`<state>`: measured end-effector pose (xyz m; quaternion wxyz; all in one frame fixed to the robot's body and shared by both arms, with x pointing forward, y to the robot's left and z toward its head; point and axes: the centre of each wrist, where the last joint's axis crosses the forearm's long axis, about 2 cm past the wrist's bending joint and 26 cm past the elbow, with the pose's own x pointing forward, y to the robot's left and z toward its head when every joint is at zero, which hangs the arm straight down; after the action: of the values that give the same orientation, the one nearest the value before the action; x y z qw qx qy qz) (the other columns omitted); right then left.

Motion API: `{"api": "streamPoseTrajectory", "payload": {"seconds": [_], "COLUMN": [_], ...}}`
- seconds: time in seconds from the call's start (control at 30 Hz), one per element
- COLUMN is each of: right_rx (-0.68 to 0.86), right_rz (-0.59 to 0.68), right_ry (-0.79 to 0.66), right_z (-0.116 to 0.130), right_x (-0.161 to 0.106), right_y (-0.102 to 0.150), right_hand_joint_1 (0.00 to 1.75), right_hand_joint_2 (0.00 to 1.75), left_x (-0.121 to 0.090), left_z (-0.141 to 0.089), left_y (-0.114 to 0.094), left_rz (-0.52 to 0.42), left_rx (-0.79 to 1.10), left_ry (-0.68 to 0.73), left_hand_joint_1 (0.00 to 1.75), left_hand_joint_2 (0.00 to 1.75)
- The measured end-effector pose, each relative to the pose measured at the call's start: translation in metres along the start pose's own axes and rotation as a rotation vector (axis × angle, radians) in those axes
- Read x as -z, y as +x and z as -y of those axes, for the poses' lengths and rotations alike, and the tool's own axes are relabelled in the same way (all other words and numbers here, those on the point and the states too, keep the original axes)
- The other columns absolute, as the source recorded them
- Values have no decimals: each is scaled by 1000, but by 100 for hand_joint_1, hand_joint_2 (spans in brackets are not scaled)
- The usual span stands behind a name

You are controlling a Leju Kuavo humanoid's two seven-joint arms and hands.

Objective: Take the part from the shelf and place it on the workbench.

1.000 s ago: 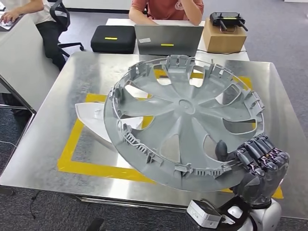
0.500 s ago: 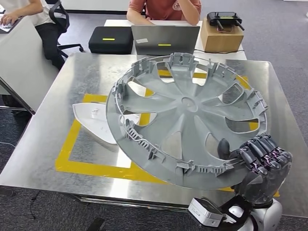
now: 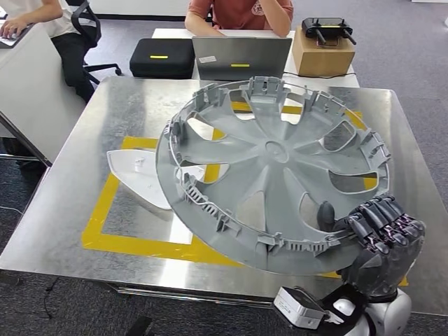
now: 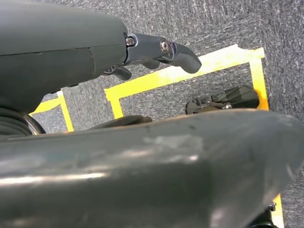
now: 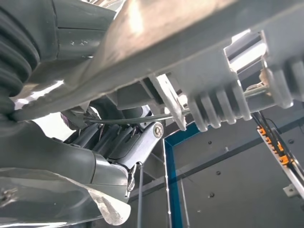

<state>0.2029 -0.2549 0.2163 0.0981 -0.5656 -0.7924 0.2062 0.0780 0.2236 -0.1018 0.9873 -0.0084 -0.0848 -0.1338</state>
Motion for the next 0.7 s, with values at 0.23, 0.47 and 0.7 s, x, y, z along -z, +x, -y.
{"api": "streamPoseTrajectory", "payload": {"seconds": [0.23,0.47,0.7], "right_rx": [-73,-87,-134], "right_rz": [-31,-50,-284], "right_ry": [94,155,257], "right_z": [-6,-14,-30], "right_x": [-11,-22,-35], "right_y": [-7,-12,-6], "right_hand_joint_1": [175,175,175], "right_hand_joint_2": [175,175,175], "left_x": [0,0,0], "left_z": [1,1,2], "left_y": [-1,-1,-2], "left_rz": [-2,1,2], "left_rx": [-21,-20,-31], "left_ry": [-5,-6,-12], "left_hand_joint_1": [0,0,0], "left_hand_joint_2": [0,0,0]}}
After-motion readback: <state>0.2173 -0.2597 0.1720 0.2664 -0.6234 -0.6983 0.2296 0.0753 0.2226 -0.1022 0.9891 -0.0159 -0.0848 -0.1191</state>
